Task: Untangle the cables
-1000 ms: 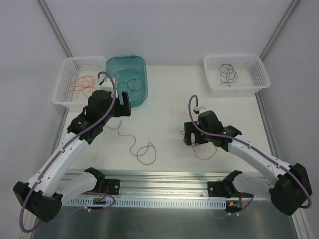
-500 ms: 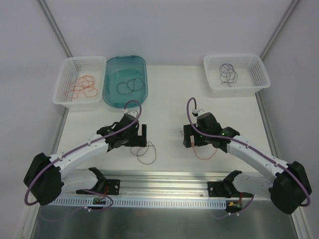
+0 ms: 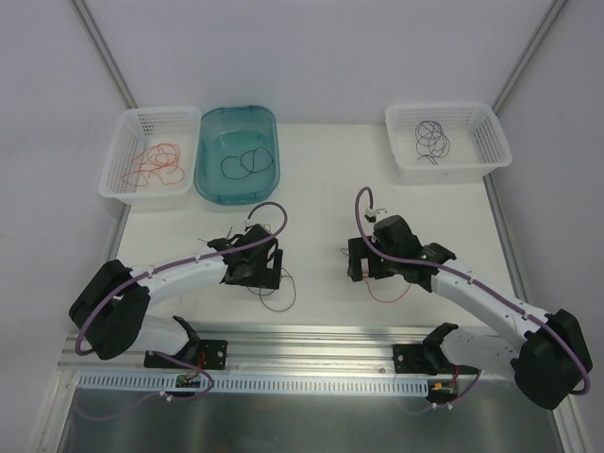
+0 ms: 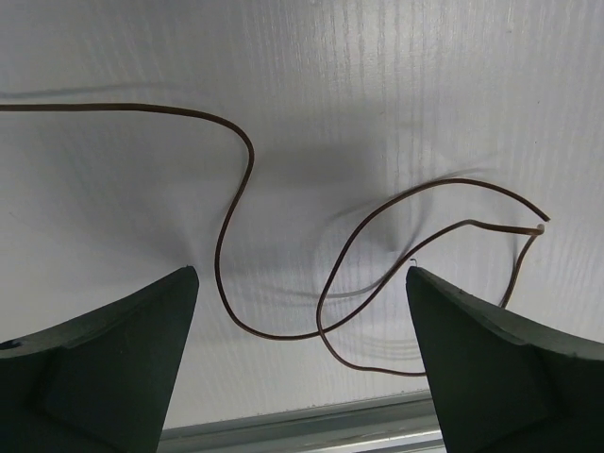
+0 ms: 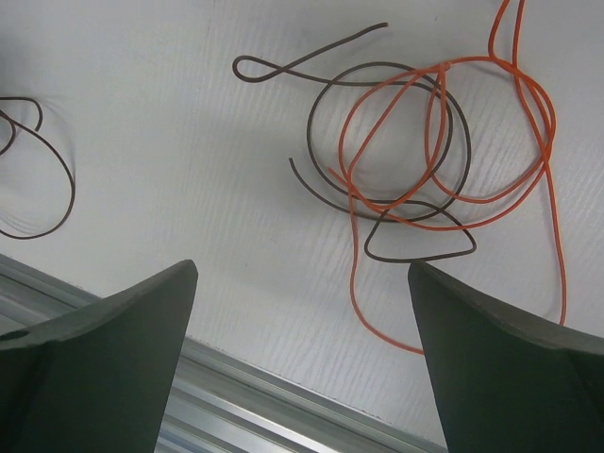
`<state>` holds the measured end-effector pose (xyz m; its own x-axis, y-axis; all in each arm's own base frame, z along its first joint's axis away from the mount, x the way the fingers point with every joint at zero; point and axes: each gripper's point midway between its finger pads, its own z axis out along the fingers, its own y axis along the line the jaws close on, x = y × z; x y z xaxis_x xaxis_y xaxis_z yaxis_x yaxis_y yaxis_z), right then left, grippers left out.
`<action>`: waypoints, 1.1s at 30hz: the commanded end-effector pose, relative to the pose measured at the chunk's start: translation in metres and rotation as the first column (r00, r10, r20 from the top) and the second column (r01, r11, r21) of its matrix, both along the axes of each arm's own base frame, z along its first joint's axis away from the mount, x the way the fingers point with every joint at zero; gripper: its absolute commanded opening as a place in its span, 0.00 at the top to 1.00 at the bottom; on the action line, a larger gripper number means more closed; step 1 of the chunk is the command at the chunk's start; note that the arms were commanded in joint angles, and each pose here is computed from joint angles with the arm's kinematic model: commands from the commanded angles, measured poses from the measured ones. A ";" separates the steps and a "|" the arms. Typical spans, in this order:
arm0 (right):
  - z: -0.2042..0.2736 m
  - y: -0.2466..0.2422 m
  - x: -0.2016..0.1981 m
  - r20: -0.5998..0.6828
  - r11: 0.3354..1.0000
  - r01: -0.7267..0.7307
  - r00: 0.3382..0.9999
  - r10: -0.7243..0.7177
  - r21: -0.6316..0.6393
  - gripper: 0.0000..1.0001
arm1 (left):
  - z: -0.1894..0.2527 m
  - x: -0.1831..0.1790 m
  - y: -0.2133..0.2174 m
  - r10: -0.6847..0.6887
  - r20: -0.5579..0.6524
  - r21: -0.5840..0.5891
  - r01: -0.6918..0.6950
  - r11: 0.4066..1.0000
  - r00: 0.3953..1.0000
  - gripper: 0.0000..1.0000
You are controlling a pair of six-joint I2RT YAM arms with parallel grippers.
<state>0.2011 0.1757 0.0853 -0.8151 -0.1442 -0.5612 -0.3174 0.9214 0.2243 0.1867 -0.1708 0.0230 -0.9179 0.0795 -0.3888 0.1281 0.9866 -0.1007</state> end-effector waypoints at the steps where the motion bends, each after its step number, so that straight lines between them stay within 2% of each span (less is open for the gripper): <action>1: 0.003 0.002 -0.003 0.010 1.000 -0.001 1.000 0.001 0.021 0.00 | 0.000 -0.005 -0.001 -0.024 -0.021 0.009 0.024 1.000 0.999 0.08; 7: 0.000 0.002 -0.003 0.004 1.000 -0.001 1.000 0.001 0.022 0.01 | -0.008 -0.011 -0.003 -0.044 -0.060 0.023 0.046 0.999 0.997 0.16; 14: -0.001 0.001 -0.003 0.005 1.000 0.000 1.000 0.000 0.013 0.00 | -0.023 -0.014 0.000 -0.047 -0.092 0.087 0.055 0.995 0.995 0.37; 15: -0.001 0.002 -0.003 0.005 1.000 0.000 1.000 0.000 0.016 0.00 | -0.024 -0.015 0.000 -0.045 -0.095 0.090 0.053 0.995 0.995 0.47; 17: -0.002 0.002 -0.003 0.004 1.000 -0.001 1.000 0.001 0.017 0.00 | -0.026 -0.015 -0.002 -0.048 -0.095 0.098 0.058 0.994 0.994 0.56; 18: -0.002 0.002 -0.004 0.003 1.000 -0.001 1.000 0.001 0.016 0.00 | -0.026 -0.016 -0.001 -0.051 -0.097 0.103 0.061 0.993 0.994 0.68; 20: -0.002 0.001 -0.003 0.003 1.000 0.001 1.000 -0.001 0.013 0.00 | -0.024 -0.014 -0.003 -0.050 -0.088 0.099 0.059 0.993 0.995 0.83; 21: -0.003 0.001 -0.003 0.003 1.000 0.001 1.000 -0.001 0.011 0.00 | -0.022 -0.014 -0.003 -0.053 -0.081 0.095 0.061 0.994 0.995 0.95; 22: -0.003 0.001 -0.004 0.003 1.000 0.001 1.000 -0.001 0.011 0.00 | -0.017 -0.011 -0.006 -0.056 -0.063 0.079 0.061 0.995 0.996 1.00; 27: -0.002 0.000 -0.003 0.007 1.000 0.003 1.000 -0.003 0.008 0.00 | 0.020 0.003 -0.013 -0.071 0.042 0.030 0.069 0.997 0.997 1.00; 32: -0.001 -0.002 -0.003 0.011 1.000 0.009 1.000 -0.009 0.003 0.00 | 0.095 0.029 -0.027 -0.092 0.253 -0.070 0.113 0.991 0.963 1.00; 33: 0.000 -0.002 -0.002 0.015 1.000 0.011 1.000 -0.011 0.003 0.00 | 0.121 0.036 -0.028 -0.097 0.323 -0.091 0.133 0.987 0.942 1.00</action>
